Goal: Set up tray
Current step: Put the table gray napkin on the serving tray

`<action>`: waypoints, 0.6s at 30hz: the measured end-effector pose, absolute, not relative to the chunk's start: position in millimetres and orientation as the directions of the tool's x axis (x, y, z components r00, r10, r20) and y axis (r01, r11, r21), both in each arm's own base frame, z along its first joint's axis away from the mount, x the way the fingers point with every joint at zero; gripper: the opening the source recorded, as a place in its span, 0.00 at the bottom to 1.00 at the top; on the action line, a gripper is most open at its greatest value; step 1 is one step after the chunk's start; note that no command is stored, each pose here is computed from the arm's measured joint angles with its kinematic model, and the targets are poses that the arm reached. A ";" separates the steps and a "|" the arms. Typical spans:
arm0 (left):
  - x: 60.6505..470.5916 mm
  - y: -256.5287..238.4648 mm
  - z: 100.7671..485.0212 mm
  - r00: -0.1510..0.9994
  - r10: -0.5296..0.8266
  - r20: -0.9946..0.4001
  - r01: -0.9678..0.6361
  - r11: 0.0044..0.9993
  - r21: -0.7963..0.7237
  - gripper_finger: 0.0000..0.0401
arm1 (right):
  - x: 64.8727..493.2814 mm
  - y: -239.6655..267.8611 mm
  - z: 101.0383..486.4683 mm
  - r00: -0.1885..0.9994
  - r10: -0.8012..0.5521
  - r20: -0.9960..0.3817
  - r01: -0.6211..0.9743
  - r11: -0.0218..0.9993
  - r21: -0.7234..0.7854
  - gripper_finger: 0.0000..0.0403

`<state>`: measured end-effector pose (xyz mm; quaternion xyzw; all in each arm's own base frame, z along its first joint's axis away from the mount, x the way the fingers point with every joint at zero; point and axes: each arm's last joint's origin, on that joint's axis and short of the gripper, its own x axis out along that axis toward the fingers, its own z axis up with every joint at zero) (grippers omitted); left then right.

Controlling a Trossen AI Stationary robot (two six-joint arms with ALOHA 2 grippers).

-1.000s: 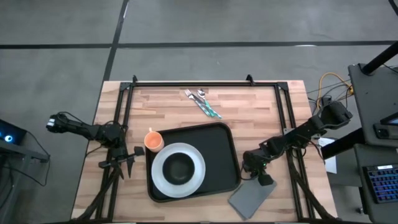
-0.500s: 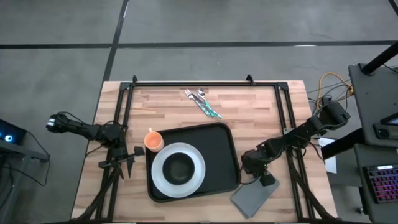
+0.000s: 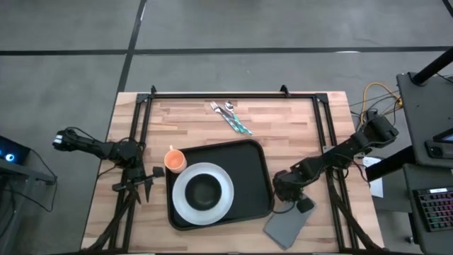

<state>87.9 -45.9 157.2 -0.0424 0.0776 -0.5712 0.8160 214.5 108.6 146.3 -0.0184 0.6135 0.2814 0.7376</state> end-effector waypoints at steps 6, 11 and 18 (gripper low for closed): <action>87.9 -45.9 157.2 0.336 -0.939 -0.078 0.926 0.344 -0.158 0.24 | 222.7 113.8 158.9 0.122 0.395 -0.911 -0.478 0.827 0.295 0.02; 87.9 -45.9 157.1 0.335 -0.939 -0.078 0.926 0.344 -0.158 0.24 | 225.0 116.0 165.5 0.121 0.394 -0.911 -0.497 0.819 0.288 0.02; 87.9 -45.9 157.2 0.335 -0.939 -0.078 0.926 0.344 -0.158 0.24 | 229.4 116.6 172.5 0.152 0.358 -0.921 -0.492 0.836 0.244 0.02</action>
